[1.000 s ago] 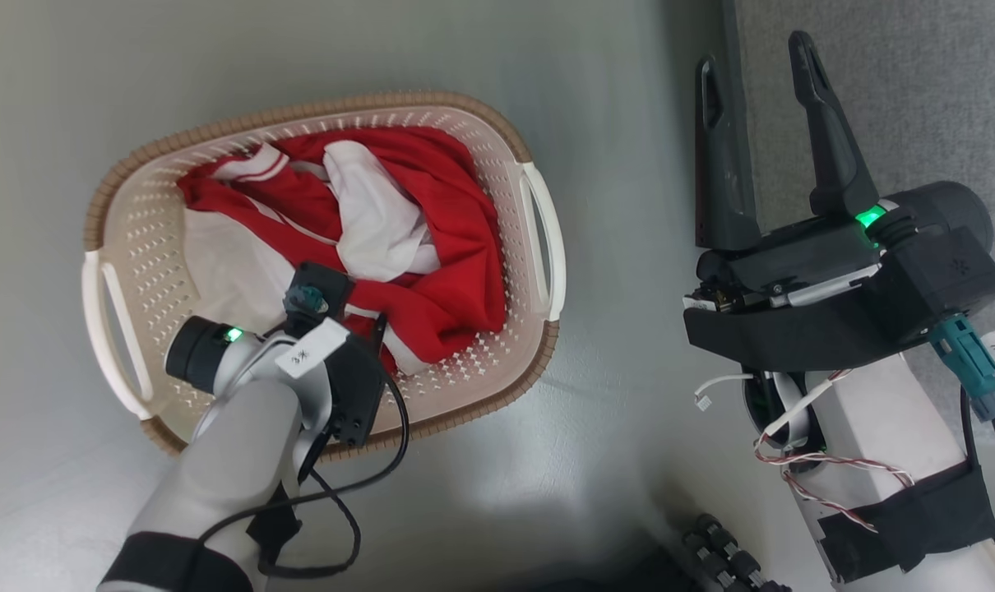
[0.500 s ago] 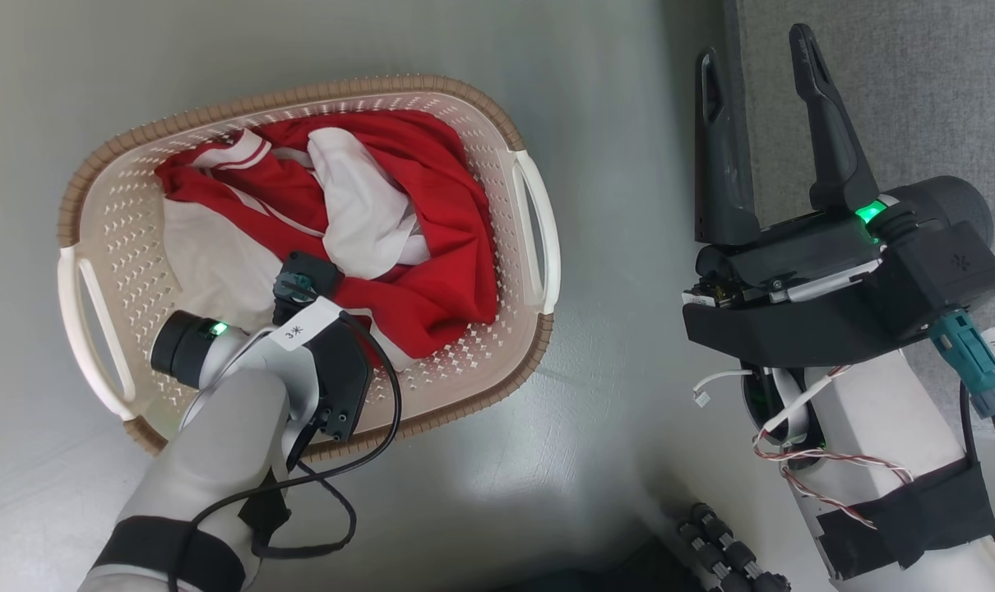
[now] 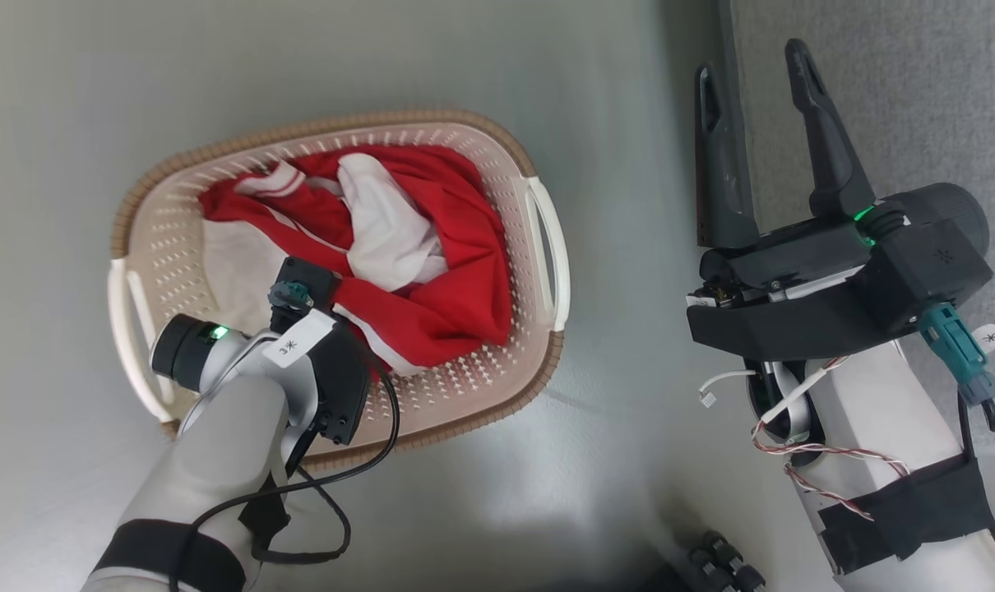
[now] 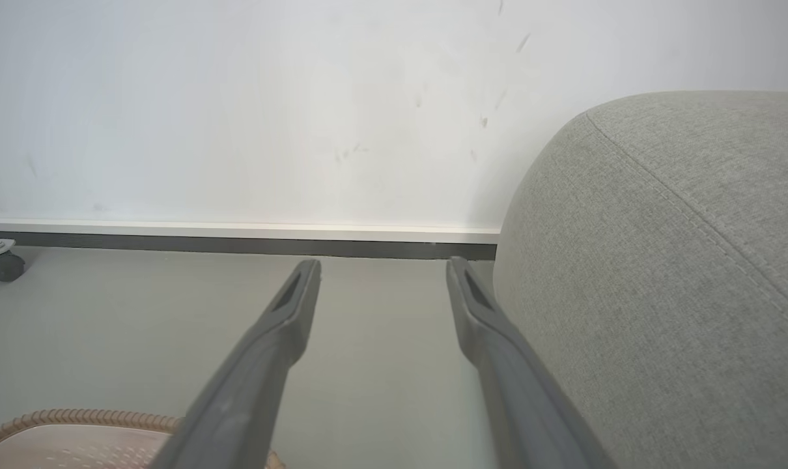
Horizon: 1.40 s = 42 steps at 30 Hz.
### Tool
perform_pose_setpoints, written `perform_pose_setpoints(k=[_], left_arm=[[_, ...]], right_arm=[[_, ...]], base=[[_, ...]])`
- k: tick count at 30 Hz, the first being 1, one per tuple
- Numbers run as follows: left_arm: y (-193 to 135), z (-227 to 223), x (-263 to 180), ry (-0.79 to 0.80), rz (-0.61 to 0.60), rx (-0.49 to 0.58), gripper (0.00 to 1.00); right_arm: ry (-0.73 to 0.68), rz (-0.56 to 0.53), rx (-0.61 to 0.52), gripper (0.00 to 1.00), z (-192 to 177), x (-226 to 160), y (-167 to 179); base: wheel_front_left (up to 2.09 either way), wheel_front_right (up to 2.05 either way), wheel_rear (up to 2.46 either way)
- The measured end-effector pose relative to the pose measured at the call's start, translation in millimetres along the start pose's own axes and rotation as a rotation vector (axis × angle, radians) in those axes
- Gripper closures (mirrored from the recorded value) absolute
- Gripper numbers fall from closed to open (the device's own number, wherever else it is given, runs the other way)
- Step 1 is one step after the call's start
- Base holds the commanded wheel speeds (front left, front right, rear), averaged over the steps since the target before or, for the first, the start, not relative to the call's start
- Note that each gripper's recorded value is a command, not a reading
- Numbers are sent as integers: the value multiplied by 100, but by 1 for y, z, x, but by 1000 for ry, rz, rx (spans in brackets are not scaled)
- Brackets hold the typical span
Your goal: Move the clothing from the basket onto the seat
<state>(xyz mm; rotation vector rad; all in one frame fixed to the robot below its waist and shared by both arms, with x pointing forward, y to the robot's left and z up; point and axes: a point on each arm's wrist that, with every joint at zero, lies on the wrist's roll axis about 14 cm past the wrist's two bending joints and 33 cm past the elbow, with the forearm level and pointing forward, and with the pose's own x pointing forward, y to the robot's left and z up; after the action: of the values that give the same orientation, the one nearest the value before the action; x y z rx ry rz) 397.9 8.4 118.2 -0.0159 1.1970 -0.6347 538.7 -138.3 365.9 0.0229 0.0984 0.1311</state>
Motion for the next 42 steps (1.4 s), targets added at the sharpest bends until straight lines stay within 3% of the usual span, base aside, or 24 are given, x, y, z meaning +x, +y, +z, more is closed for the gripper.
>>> perform_pose_setpoints(k=[42], left_arm=[[-1,109,-196,-683,190,-122,100]], right_arm=[[-215,64,9,0,139,-47,33]], base=[[0,0,0]])
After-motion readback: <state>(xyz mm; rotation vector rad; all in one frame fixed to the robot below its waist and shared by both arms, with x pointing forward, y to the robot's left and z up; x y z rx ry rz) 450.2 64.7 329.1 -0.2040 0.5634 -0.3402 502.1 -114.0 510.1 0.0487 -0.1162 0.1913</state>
